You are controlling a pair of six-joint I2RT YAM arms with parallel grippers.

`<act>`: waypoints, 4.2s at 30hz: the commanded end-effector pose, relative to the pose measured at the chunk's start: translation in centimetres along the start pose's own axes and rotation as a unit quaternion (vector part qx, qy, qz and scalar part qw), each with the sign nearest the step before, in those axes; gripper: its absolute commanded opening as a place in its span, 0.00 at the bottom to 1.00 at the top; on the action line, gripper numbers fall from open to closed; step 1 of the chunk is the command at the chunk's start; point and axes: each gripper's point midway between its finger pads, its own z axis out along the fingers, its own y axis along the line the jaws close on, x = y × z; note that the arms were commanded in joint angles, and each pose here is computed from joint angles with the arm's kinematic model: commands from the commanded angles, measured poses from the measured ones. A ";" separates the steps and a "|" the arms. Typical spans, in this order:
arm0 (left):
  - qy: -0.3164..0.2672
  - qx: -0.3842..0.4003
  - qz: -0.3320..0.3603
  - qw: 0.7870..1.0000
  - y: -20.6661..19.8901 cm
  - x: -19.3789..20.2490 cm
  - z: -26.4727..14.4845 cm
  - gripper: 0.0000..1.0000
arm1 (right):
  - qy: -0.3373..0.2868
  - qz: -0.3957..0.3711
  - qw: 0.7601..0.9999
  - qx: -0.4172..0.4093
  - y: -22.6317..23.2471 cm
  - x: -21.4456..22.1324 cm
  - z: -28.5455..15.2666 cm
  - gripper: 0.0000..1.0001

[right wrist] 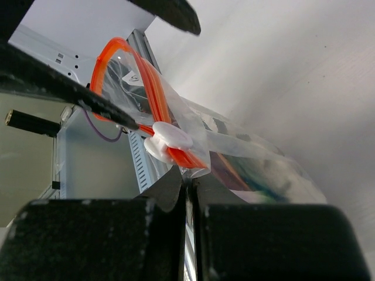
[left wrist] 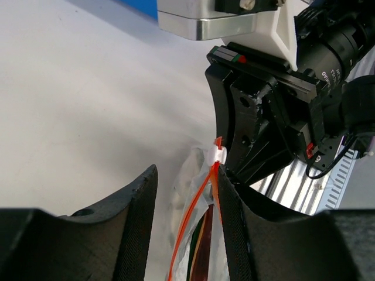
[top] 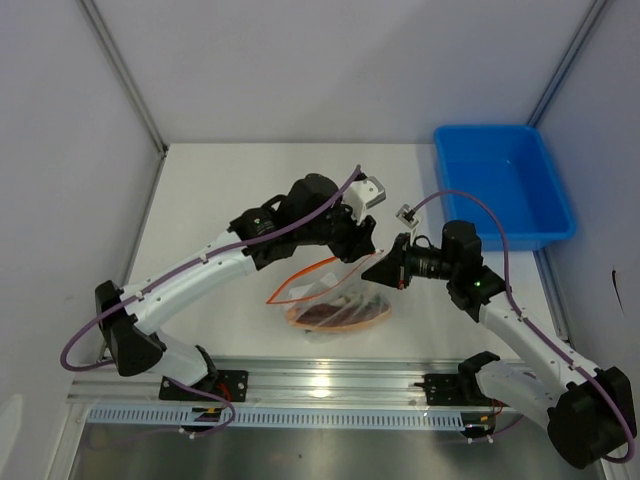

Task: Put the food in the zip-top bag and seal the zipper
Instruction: Zip the zipper food storage bag at the center of the board.

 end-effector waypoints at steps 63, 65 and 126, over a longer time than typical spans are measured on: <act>-0.007 0.120 -0.008 0.993 -4.0 0.3 -1.5 0.01 | -0.002 -0.070 0.993 -0.091 4.0 -2.1 -0.9 0.00; -0.003 0.123 -0.011 0.992 -4.1 0.4 -1.4 0.01 | -0.004 -0.076 0.993 -0.093 4.3 -2.2 -1.1 0.11; 0.021 0.098 -0.022 0.995 -3.1 1.8 -2.7 0.01 | -0.045 -0.043 0.995 -0.072 4.7 -2.2 -3.0 0.00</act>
